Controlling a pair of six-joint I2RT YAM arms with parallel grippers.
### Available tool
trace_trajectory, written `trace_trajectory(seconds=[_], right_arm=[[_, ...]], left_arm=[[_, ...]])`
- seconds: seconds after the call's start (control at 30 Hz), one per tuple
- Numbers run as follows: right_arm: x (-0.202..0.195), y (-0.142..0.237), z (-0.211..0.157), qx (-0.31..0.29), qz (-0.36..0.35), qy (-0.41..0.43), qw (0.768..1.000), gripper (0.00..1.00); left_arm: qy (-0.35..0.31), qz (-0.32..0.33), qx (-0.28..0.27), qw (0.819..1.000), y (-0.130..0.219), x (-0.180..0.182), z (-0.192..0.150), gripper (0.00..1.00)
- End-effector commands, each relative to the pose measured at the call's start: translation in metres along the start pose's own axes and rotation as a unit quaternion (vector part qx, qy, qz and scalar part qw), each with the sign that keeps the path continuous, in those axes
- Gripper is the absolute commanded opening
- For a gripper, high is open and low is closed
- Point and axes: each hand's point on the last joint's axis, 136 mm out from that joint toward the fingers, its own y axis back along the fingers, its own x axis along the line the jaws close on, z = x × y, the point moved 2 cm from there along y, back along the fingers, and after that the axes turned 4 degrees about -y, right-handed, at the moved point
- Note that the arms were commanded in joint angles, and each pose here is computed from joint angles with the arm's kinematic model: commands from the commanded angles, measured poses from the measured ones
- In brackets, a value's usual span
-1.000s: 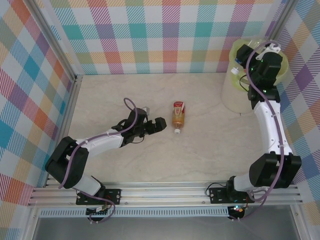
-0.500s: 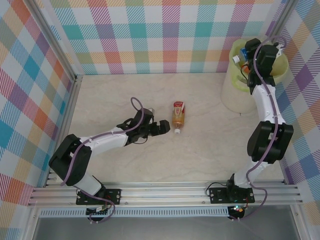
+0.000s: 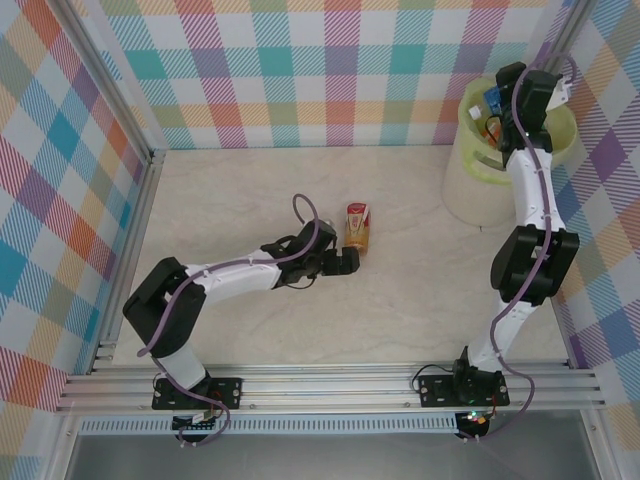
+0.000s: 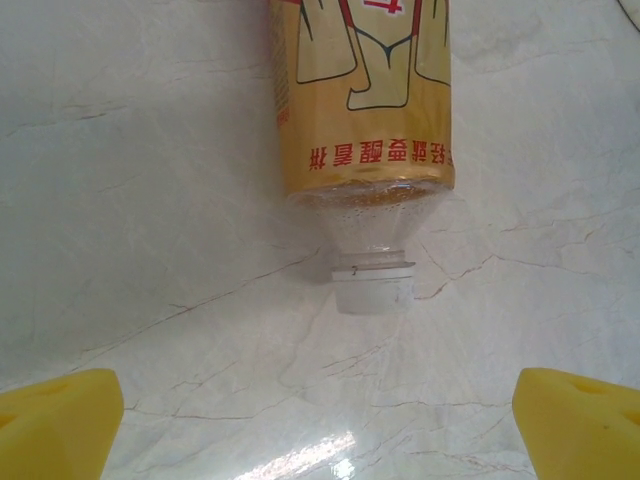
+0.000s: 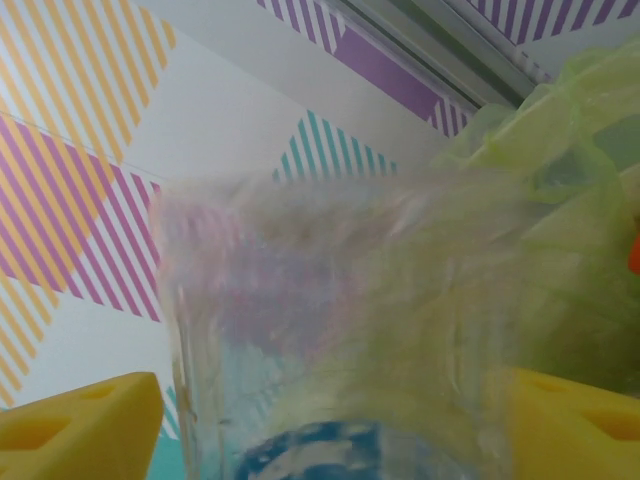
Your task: Put the plastic bottles in the bin
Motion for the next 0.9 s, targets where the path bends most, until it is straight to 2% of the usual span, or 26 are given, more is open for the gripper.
trace_trajectory(seconds=[0.0,0.3,0.5,0.53,0.67,0.87], right_arm=[[-0.002,0.009,0.005,0.007,-0.028,0.032,0.999,0.91],[0.018,0.053,0.01,0.029,0.009,0.086,0.996,0.98],[0.022,0.1,0.002,0.055,0.053,0.117,0.99,1.0],[0.022,0.109,0.002,0.056,0.06,0.123,0.989,1.0],[0.023,0.14,-0.004,0.079,0.081,0.146,0.983,1.0],[0.018,0.181,-0.028,0.145,0.117,0.159,0.97,1.0]], left_arm=[[-0.019,0.014,-0.001,1.0,-0.002,-0.01,0.002,1.0],[-0.034,0.039,0.016,0.998,-0.02,-0.013,-0.005,1.0],[-0.081,0.068,0.041,0.994,-0.039,-0.015,-0.013,1.0],[-0.089,0.088,0.057,0.99,-0.041,-0.01,-0.02,1.0],[-0.111,0.125,0.056,0.984,-0.051,-0.009,-0.016,1.0],[-0.113,0.136,0.051,0.983,-0.068,-0.011,-0.012,0.91]])
